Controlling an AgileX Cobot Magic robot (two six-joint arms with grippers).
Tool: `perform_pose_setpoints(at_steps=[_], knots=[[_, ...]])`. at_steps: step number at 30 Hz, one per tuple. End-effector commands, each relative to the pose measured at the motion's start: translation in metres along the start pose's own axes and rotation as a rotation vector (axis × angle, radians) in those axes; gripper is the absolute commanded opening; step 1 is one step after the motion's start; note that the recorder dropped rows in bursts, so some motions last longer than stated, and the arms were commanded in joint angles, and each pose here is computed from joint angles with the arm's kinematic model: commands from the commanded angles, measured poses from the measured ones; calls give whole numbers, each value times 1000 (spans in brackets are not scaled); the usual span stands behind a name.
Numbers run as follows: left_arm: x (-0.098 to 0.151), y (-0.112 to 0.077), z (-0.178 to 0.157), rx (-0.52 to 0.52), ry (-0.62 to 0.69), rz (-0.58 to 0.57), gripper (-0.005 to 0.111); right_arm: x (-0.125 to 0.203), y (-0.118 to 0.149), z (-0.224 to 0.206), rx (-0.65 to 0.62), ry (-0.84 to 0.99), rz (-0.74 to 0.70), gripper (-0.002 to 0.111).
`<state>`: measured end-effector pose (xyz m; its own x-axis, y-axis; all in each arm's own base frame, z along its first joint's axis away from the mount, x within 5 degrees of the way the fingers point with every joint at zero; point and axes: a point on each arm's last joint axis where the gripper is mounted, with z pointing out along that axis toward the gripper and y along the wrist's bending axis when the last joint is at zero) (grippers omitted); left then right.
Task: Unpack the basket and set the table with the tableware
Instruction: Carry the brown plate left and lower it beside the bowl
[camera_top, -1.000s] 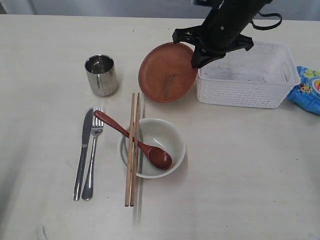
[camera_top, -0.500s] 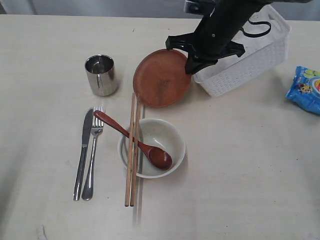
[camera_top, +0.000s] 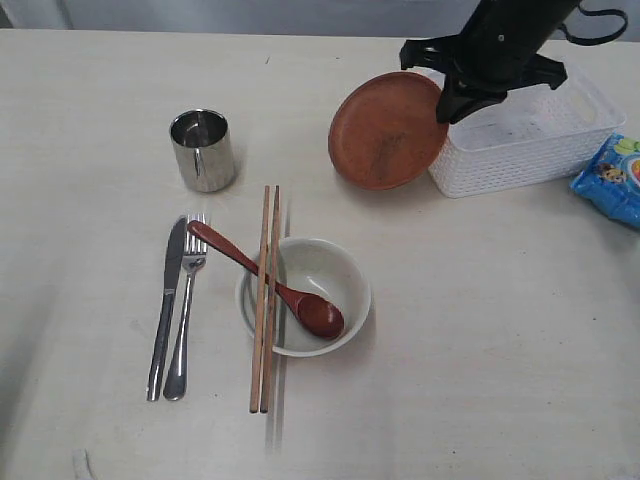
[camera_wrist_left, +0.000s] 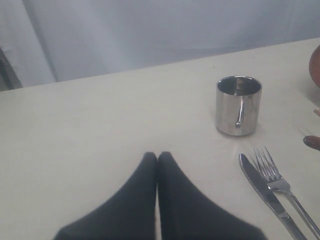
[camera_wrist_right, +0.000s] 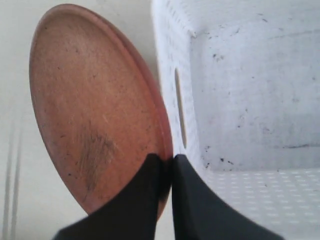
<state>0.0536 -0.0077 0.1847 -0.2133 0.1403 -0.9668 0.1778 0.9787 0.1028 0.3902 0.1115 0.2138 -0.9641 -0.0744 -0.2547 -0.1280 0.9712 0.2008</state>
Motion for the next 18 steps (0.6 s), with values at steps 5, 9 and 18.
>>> perform_pose_setpoints(at_steps=[5,9,18], knots=[[1,0,0,0,-2,-9,0,-4,-28,-30,41,-72,49,0],[1,0,0,0,-2,-9,0,-4,-24,-36,18,-82,51,0],[1,0,0,0,-2,-9,0,6,36,-22,-110,-47,-75,0]])
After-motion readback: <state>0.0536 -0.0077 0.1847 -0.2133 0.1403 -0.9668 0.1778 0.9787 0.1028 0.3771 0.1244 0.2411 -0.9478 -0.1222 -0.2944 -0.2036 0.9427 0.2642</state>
